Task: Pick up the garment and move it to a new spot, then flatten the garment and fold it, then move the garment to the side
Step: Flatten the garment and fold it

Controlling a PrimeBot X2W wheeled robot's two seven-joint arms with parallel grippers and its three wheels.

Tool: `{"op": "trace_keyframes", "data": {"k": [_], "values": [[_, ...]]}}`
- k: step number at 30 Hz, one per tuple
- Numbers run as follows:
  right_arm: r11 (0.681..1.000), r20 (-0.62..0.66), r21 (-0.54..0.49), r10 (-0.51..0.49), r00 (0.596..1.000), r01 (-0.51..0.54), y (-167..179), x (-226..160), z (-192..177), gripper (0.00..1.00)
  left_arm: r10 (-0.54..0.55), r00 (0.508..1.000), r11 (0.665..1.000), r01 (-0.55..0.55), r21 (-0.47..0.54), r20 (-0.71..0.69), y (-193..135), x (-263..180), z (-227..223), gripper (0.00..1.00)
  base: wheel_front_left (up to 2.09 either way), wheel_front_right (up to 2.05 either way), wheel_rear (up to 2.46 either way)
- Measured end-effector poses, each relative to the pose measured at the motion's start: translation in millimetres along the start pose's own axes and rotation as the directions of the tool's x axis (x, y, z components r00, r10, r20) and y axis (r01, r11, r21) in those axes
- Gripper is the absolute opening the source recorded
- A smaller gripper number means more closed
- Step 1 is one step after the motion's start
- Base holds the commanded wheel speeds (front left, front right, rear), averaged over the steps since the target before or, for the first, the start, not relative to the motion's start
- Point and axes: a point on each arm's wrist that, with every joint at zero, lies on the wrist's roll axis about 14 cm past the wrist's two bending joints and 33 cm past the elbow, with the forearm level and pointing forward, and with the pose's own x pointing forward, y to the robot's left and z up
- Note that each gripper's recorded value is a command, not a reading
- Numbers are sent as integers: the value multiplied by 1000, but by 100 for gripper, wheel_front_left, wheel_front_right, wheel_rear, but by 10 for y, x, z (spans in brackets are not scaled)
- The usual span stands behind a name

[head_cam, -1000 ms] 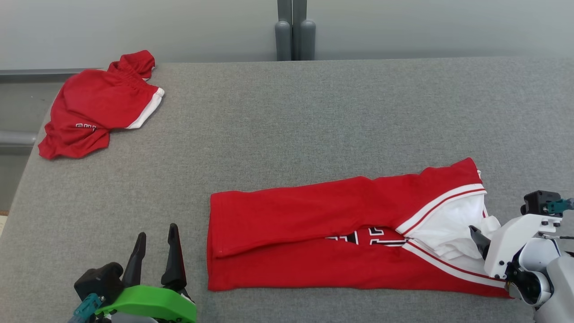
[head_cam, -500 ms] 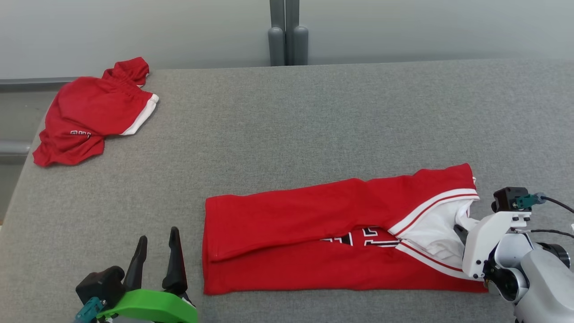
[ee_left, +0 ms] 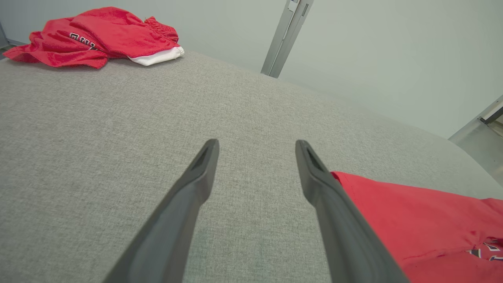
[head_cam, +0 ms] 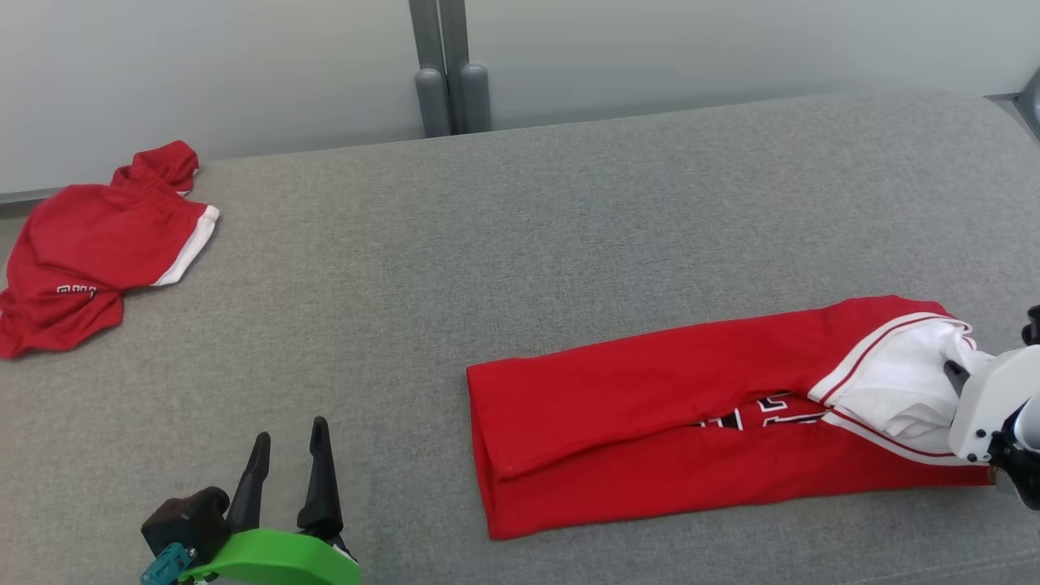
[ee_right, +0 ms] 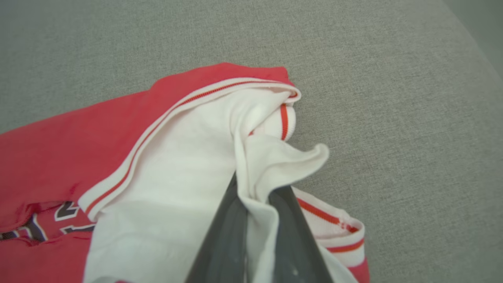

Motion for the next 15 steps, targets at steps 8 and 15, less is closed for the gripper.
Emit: {"op": "trace_keyframes", "data": {"k": [8, 15], "values": [[1000, 70, 28, -2, 998, 0, -60, -150, 126, 0, -57, 998, 998, 58, 8, -35, -181, 107, -101, 100, 0, 0, 0], [990, 101, -20, 144, 984, -142, 470, -227, 230, 0, -88, 995, 996, 89, 13, -53, -275, 163, -150, 100, 0, 0, 0]]}}
